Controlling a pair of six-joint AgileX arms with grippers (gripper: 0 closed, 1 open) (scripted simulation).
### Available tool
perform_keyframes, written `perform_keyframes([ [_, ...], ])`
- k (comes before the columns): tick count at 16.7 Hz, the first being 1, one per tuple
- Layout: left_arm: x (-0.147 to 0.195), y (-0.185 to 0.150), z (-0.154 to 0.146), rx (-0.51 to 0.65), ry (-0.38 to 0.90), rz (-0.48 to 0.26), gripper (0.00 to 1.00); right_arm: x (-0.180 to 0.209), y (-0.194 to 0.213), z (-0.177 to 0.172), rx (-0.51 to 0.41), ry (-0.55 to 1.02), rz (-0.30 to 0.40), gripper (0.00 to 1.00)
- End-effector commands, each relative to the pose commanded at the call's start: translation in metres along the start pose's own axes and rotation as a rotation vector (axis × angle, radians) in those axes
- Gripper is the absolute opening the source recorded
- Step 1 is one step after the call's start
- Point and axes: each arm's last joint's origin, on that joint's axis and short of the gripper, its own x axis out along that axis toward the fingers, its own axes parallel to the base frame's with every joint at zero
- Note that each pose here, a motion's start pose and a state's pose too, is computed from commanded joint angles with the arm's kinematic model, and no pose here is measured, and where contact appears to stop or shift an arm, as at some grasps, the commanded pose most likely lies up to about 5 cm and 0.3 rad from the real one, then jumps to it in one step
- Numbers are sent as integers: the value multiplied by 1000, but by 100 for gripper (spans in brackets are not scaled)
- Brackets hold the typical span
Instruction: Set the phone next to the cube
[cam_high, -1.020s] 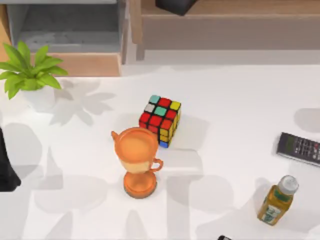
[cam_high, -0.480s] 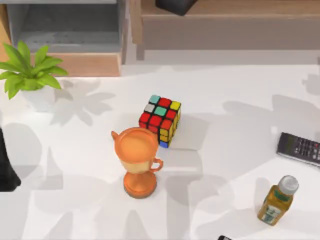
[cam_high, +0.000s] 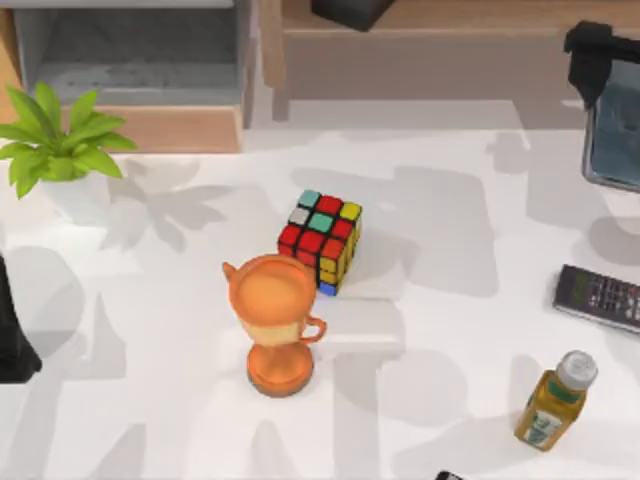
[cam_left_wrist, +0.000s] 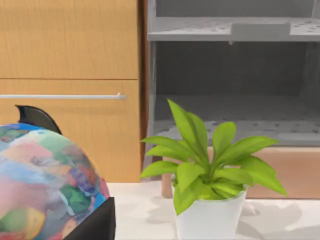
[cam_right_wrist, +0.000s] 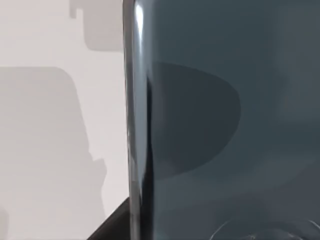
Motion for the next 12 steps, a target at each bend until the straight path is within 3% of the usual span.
perform_keyframes([
  [7,0,0,0,0,0,0,100,57,95,-35,-163,191,-7,0],
  [12,0,0,0,0,0,0,100,84,124,-55,-228,272,-29,0],
])
